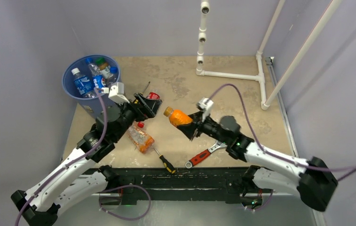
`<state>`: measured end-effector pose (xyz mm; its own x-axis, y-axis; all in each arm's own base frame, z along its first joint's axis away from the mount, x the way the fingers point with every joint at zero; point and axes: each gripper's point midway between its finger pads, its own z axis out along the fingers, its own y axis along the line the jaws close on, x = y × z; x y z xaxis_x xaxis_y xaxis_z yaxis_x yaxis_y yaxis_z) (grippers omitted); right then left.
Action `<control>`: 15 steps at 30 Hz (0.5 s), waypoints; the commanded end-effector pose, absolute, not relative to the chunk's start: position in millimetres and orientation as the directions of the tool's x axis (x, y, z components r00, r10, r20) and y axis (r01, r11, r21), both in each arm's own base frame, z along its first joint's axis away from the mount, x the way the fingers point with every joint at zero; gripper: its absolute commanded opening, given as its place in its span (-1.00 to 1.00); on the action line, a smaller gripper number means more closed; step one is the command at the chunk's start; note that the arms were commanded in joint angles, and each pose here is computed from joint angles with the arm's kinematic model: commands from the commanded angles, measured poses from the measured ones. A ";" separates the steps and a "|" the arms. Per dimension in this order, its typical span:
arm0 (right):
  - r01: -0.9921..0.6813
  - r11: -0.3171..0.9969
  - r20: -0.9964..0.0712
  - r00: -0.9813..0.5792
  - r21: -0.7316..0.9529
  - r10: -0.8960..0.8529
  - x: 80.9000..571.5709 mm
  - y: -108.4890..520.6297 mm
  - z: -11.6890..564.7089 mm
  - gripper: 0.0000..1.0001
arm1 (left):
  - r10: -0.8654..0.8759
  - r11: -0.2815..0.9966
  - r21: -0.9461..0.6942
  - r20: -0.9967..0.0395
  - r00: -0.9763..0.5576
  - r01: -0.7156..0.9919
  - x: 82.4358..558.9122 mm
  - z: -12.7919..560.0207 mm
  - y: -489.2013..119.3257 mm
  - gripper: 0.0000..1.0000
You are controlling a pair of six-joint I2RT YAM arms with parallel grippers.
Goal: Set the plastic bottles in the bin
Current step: Pick up the plastic bottle at the center of the board.
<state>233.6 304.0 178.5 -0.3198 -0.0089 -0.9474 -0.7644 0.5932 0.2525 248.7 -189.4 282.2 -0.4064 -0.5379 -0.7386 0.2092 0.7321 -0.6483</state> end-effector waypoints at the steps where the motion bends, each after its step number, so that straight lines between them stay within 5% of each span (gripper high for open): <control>1: -0.874 0.400 -0.924 -0.124 0.274 0.361 191.6 290.7 280.6 -0.28 | -0.663 0.569 -0.685 -0.709 -0.239 0.455 238.0 387.7 -196.4 0.94; 7: -0.907 0.280 -0.808 -0.103 0.316 0.579 171.1 275.4 330.2 -0.67 | -0.639 0.297 -0.613 -0.698 -0.324 0.732 208.4 431.5 -251.0 0.99; 15: -0.895 0.273 -0.743 -0.090 0.353 0.663 173.9 265.0 345.5 -0.72 | -0.555 0.170 -0.591 -0.719 -0.418 0.789 192.7 425.1 -286.6 0.90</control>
